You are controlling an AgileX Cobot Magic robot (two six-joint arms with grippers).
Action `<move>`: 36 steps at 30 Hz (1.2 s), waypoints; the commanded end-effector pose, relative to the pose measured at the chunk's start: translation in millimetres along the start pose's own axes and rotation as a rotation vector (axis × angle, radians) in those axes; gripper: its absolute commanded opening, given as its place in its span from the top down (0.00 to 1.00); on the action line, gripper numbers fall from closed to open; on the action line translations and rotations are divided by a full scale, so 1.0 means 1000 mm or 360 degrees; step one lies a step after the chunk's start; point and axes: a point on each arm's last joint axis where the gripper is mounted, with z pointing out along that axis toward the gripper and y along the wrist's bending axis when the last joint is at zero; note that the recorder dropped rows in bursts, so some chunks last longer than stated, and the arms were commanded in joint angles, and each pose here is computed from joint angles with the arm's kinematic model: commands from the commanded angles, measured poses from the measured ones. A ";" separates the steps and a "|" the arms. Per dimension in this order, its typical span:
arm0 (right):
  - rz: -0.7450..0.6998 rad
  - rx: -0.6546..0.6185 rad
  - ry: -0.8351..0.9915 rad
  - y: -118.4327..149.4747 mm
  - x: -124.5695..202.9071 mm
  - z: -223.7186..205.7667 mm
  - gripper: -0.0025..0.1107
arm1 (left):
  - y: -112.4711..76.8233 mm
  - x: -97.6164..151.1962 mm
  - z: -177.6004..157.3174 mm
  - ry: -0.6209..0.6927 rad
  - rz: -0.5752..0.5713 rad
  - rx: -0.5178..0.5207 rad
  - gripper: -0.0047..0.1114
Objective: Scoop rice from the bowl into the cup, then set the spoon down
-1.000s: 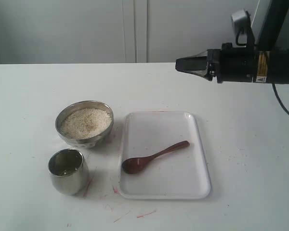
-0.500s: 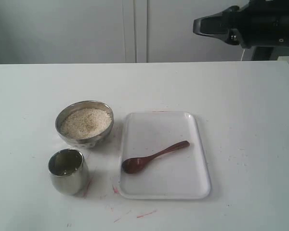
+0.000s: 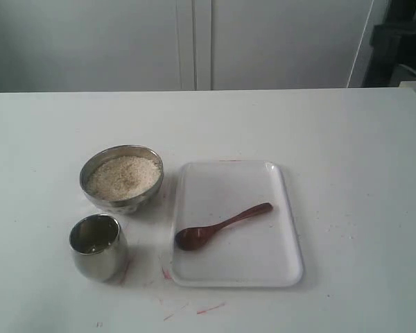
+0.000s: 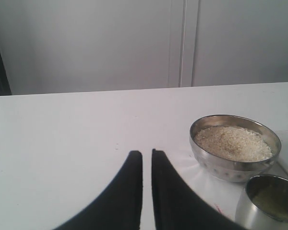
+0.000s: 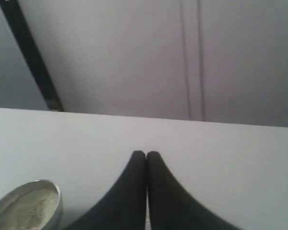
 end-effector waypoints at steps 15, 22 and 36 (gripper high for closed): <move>-0.0062 0.0288 -0.0317 0.022 0.061 -0.102 0.98 | 0.000 -0.002 0.000 -0.0019 -0.0009 0.0003 0.84; -0.0056 0.0289 -0.0238 0.021 0.101 -0.107 0.98 | 0.000 -0.002 0.000 -0.0019 -0.0009 0.0003 0.84; 0.0206 0.0259 -0.0067 0.017 0.147 -0.103 0.98 | 0.000 -0.002 0.000 -0.0019 -0.0009 0.0003 0.84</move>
